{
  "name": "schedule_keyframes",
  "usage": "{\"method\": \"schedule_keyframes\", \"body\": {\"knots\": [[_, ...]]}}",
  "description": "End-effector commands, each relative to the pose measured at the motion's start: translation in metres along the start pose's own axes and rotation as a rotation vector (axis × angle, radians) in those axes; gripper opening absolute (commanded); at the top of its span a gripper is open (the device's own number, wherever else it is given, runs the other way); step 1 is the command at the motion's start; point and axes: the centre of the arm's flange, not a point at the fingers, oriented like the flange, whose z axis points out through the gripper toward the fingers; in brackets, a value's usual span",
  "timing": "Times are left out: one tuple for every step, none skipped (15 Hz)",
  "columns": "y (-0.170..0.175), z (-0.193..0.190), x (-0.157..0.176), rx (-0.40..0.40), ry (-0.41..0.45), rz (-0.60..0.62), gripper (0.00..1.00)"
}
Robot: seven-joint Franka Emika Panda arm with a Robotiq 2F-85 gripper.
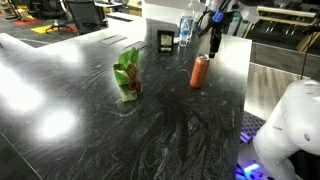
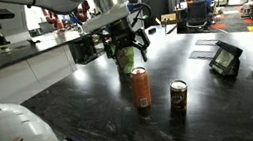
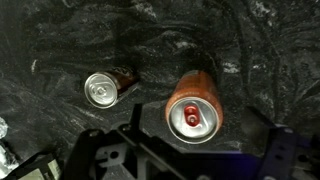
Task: Lay the orange can on the counter
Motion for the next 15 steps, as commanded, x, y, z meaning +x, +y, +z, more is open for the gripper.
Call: {"method": "schedule_keyframes", "body": {"knots": [[0.025, 0.023, -0.001, -0.034, 0.103, 0.004, 1.0], [0.029, 0.024, 0.0, -0.028, 0.174, -0.002, 1.0], [0.032, 0.025, 0.002, -0.014, 0.221, -0.001, 1.0], [0.035, 0.026, 0.003, 0.037, 0.26, 0.002, 1.0], [0.037, 0.027, 0.003, 0.066, 0.291, 0.005, 1.0], [0.037, 0.025, 0.003, 0.104, 0.312, 0.003, 1.0], [0.037, 0.024, 0.002, 0.127, 0.325, 0.002, 1.0], [0.036, 0.019, 0.002, 0.159, 0.327, -0.004, 1.0], [0.035, 0.017, 0.002, 0.185, 0.324, -0.008, 1.0], [0.032, 0.012, 0.001, 0.198, 0.287, -0.008, 1.0], [0.03, 0.01, 0.001, 0.199, 0.267, -0.009, 1.0], [0.027, 0.009, 0.004, 0.182, 0.207, -0.017, 1.0], [0.025, 0.009, 0.006, 0.184, 0.167, -0.021, 1.0], [0.021, 0.01, 0.01, 0.174, 0.119, -0.026, 1.0], [0.019, 0.012, 0.012, 0.161, 0.084, -0.032, 1.0]]}}
